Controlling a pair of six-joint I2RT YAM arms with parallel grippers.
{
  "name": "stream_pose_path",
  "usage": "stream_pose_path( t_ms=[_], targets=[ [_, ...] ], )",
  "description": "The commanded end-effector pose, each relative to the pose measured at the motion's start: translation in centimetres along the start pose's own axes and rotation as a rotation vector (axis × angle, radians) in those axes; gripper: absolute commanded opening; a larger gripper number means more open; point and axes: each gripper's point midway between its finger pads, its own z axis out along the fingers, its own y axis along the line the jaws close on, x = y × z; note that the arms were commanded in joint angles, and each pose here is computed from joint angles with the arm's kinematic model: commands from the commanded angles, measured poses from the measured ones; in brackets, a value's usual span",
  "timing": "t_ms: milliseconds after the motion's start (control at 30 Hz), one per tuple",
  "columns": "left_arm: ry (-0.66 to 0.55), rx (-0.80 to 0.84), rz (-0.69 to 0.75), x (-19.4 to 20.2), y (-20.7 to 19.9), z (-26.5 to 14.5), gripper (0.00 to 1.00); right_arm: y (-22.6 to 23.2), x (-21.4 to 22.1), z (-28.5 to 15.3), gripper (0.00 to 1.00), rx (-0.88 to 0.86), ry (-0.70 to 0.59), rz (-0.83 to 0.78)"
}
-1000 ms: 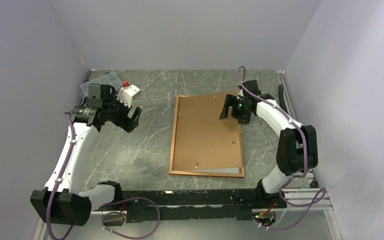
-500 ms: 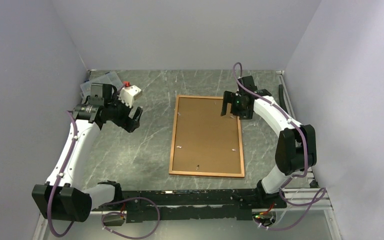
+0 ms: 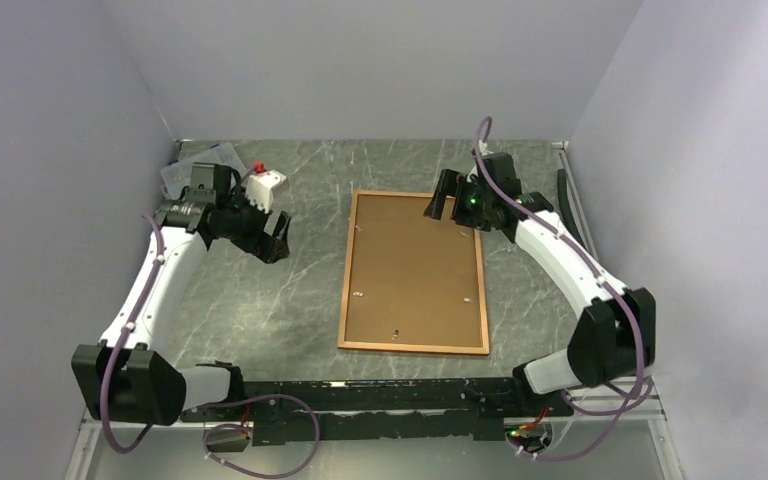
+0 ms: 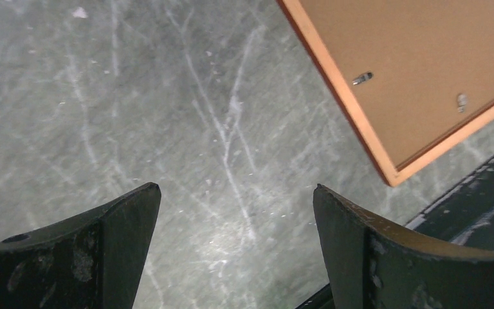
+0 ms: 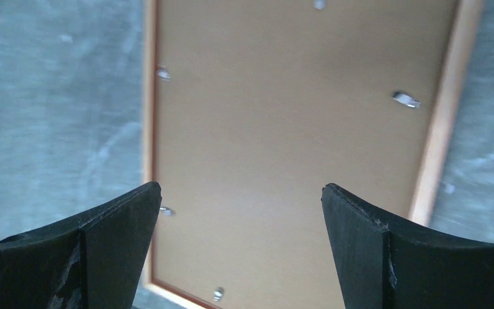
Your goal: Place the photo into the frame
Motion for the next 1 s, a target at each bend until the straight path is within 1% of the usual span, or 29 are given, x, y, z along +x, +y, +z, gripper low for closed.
stream_pose_path(
  t_ms=[0,100,233,367,533,733,967],
  targets=[
    [-0.027,0.158,-0.128,-0.7,-2.3,1.7,0.94,3.6,-0.3,-0.9,1.0,-0.25,-0.081,0.139],
    [-0.001,0.262,-0.22,-0.2,-3.5,3.9,0.9,6.9,2.6,-0.4,0.95,-0.279,-0.044,0.085],
    [0.084,0.364,-0.321,0.9,-4.6,7.7,0.84,10.6,7.1,0.9,0.87,-0.366,0.029,0.042],
    [0.149,0.426,-0.348,1.5,-5.6,10.7,0.81,12.6,10.3,2.0,0.79,-0.447,0.074,-0.029],
    [0.201,0.495,-0.384,2.2,-6.6,13.5,0.77,14.3,12.7,3.0,0.69,-0.522,0.119,-0.132],
    [0.243,0.571,-0.422,3.2,-7.9,16.0,0.71,14.9,15.6,5.4,0.67,-0.52,0.196,-0.217],
    [0.276,0.624,-0.439,3.9,-9.1,17.4,0.62,15.7,16.5,7.1,0.66,-0.544,0.24,-0.242]
  ],
)
